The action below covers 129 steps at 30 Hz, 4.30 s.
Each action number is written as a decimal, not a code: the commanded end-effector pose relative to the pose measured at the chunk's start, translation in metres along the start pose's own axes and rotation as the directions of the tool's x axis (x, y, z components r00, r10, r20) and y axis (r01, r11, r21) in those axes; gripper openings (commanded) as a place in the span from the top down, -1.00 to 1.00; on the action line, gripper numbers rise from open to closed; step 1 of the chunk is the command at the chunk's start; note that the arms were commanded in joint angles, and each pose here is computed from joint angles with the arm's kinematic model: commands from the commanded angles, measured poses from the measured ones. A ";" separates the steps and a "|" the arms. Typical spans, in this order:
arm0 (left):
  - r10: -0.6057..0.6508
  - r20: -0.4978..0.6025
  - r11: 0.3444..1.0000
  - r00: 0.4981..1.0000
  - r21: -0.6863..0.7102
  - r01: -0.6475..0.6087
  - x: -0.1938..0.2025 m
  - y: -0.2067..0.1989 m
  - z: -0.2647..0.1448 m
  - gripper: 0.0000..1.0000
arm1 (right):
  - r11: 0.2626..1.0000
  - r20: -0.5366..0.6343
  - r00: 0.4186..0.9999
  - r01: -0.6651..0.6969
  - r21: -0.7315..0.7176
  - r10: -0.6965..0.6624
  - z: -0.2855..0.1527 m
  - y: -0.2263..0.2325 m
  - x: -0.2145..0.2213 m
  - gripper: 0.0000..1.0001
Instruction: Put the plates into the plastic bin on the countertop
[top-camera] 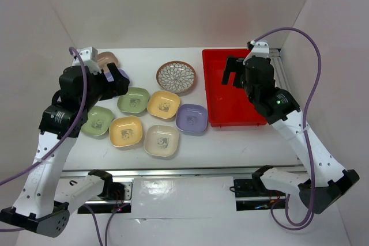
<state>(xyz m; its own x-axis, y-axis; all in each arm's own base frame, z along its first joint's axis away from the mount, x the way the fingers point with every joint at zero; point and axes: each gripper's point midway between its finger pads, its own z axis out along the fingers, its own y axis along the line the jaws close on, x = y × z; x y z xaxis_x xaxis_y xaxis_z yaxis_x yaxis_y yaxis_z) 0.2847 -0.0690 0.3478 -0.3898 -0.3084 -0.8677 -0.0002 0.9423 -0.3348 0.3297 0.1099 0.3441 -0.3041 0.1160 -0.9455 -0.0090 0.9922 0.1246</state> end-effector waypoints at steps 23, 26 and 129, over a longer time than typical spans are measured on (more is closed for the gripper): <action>0.087 -0.299 0.960 0.950 0.281 0.001 0.038 -0.042 0.293 -0.96 | 0.925 -0.033 0.999 -0.038 -0.379 0.027 -0.018 0.060 0.023 -1.00; 0.023 -0.341 0.951 0.940 0.298 0.085 0.042 -0.026 0.338 -0.90 | 0.900 -0.051 0.999 -0.037 -0.434 0.016 -0.021 0.071 0.030 -1.00; -0.040 -0.117 0.838 0.992 0.537 0.098 0.004 -0.136 0.074 -1.00 | 0.842 -0.046 0.870 -0.488 -0.229 0.492 0.156 -0.080 0.052 1.00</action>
<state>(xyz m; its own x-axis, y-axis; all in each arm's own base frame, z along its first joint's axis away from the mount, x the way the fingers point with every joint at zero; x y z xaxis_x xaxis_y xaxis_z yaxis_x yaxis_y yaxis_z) 0.3691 -0.2184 0.3638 -0.5028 -0.3213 -0.8025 0.4955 0.6536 -0.5721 0.4496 0.0777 0.1879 -0.4807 0.5082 -0.7146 -0.0831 0.7849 0.6141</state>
